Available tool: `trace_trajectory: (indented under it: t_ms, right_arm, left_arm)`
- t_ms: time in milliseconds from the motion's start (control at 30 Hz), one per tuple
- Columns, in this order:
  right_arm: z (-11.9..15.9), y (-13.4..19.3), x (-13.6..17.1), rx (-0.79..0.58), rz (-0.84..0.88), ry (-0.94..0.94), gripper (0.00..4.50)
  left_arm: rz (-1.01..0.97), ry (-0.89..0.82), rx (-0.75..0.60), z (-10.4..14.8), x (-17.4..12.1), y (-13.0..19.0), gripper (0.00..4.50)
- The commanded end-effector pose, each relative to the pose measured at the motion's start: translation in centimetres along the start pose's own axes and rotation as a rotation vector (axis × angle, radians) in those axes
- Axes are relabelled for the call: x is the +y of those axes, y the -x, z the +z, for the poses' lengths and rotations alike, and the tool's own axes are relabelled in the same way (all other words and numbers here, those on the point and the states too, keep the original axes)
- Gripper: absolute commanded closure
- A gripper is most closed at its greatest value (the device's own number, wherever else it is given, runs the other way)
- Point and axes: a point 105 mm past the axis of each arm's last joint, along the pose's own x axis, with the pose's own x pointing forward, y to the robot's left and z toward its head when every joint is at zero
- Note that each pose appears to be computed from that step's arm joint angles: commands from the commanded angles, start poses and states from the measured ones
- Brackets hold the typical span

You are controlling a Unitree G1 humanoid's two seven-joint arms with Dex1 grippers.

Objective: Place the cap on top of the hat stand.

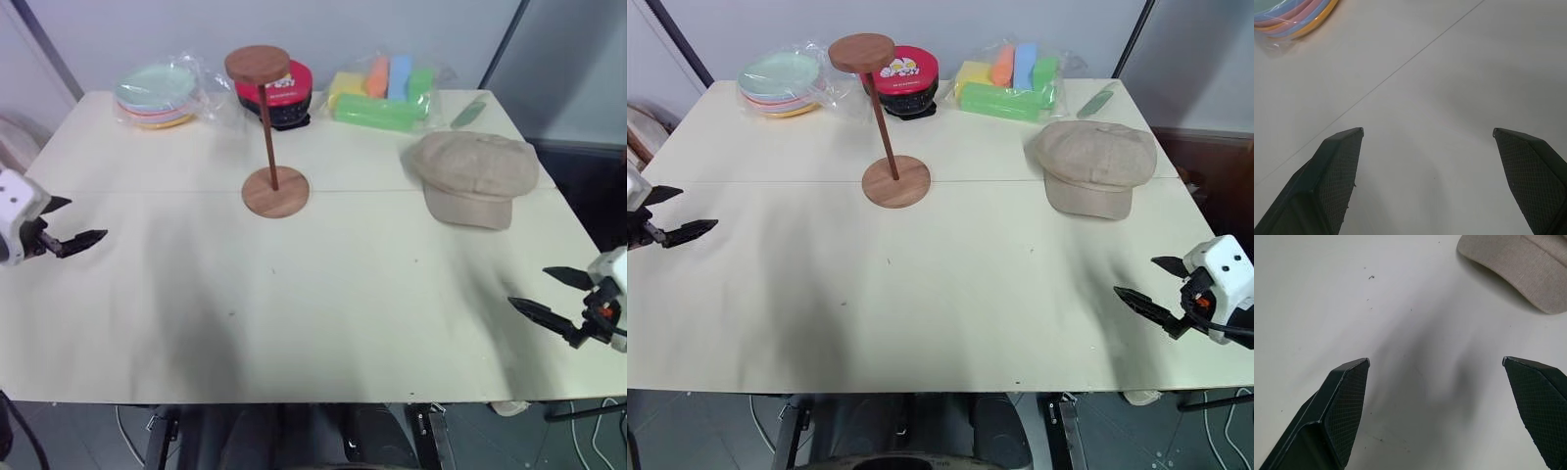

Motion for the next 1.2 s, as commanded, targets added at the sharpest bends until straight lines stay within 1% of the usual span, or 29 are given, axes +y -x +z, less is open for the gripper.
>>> trace_trajectory:
  t_ms: [33, 300, 367, 433, 533, 600, 633, 700, 800, 867, 1033, 1200]
  right_arm:
    - [1.0, 0.0, -0.1, -0.018, -0.008, 0.035, 0.0]
    - [1.3, -0.3, -0.1, -0.011, -0.023, 0.063, 0.0]
    - [1.5, -0.5, -0.6, -0.005, -0.057, 0.074, 0.0]
    - [2.0, -0.7, -1.2, 0.009, -0.105, 0.116, 0.0]
    - [3.3, -1.3, -1.6, 0.029, -0.177, 0.234, 0.0]
    - [4.6, -1.9, -1.8, 0.032, -0.23, 0.32, 0.0]
    - [5.0, -2.2, -1.9, 0.033, -0.249, 0.346, 0.0]
    - [6.2, -3.4, -2.2, 0.033, -0.33, 0.476, 0.0]
    - [6.8, -5.4, -2.1, 0.053, -0.402, 0.681, 0.0]
    - [6.5, -7.1, -2.0, 0.063, -0.423, 0.75, 0.0]
    - [5.3, -10.8, -2.3, 0.094, -0.431, 0.835, 0.0]
    - [4.8, -14.1, -3.9, 0.112, -0.452, 0.926, 0.0]
  left_arm:
    - [0.009, -0.058, -0.013, 1.1, 0.5, 0.8, 0.04]
    - [0.017, -0.013, -0.019, 1.0, 0.5, 0.9, 0.04]
    - [-0.017, 0.001, -0.043, 1.7, 0.0, 0.7, 0.04]
    - [-0.061, 0.023, -0.091, 3.2, -0.8, 0.4, 0.04]
    - [-0.2, 0.064, -0.171, 6.0, -3.5, 0.0, 0.04]
    - [-0.336, 0.08, -0.221, 8.0, -6.4, -0.2, 0.04]
    - [-0.377, 0.087, -0.23, 8.6, -7.4, -0.2, 0.04]
    - [-0.51, 0.074, -0.269, 10.7, -10.8, -0.2, 0.04]
    - [-0.653, 0.084, -0.34, 13.4, -14.3, 0.1, 0.04]
    - [-0.731, 0.102, -0.389, 15.0, -16.1, 0.2, 0.04]
    - [-0.845, 0.088, -0.442, 17.6, -18.7, 0.0, 0.04]
    - [-0.856, 0.074, -0.468, 18.6, -19.2, -0.5, 0.04]
